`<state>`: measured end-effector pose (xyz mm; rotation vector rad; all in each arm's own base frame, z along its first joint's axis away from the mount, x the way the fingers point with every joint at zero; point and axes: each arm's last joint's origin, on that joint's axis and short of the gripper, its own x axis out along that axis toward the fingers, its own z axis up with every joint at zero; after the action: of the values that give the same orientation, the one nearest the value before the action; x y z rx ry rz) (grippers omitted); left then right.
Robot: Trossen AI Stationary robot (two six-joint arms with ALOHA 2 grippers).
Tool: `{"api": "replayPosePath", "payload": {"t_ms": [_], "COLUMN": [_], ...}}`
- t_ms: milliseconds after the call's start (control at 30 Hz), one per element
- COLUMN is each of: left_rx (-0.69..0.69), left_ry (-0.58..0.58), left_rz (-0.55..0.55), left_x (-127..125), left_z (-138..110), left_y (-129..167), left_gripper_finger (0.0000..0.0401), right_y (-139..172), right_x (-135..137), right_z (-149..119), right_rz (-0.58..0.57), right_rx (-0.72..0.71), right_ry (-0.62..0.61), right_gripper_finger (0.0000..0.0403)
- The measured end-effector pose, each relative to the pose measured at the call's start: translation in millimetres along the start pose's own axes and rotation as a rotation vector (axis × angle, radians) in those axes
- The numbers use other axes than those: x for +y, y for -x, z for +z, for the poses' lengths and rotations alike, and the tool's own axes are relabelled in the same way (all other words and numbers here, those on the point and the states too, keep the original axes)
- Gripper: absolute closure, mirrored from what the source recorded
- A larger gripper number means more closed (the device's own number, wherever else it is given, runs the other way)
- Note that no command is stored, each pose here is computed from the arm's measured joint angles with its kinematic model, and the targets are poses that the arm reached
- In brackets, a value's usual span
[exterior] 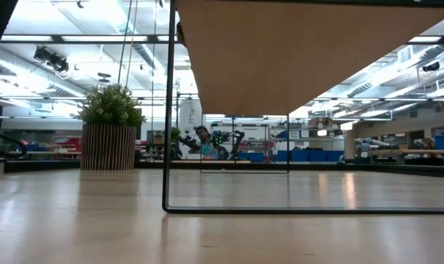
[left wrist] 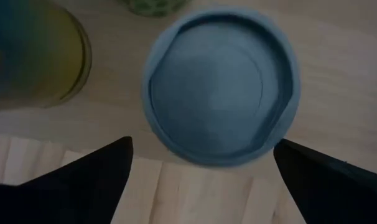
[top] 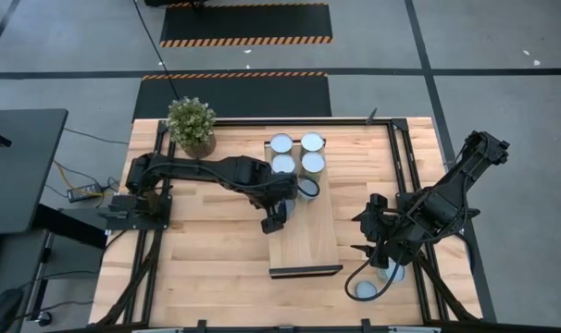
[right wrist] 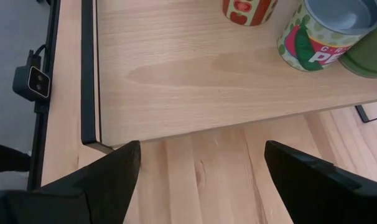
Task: Pick and place cans onto a shelf
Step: Put the canned tomatoes on the shelf
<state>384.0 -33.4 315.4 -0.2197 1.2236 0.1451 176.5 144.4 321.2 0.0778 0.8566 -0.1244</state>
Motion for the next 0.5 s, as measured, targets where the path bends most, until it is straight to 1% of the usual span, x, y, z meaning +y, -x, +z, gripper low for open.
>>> {"api": "replayPosePath", "payload": {"t_ms": [167,233,367,500], "left_rx": [0.006,-0.002,-0.036,-0.073], "left_ry": [-0.022,-0.027,-0.033,0.015], "left_rz": [0.004,0.032,0.141,0.196], "left_x": [-9,-12,-17,-20], "left_z": [-3,-5,-7,-8], "left_y": [6,8,9,6], "left_gripper_finger": [0.0008,0.0008,0.0008,0.0008], "right_y": [0,0,0,0], "right_x": [0,0,0,0], "right_z": [0,0,0,0], "right_rz": [0.000,0.000,0.000,0.001], "right_rx": [0.000,0.000,0.000,-0.001], "right_ry": [0.002,0.002,0.007,0.017], "right_gripper_finger": [0.0053,0.0053,0.0053,0.0053]}}
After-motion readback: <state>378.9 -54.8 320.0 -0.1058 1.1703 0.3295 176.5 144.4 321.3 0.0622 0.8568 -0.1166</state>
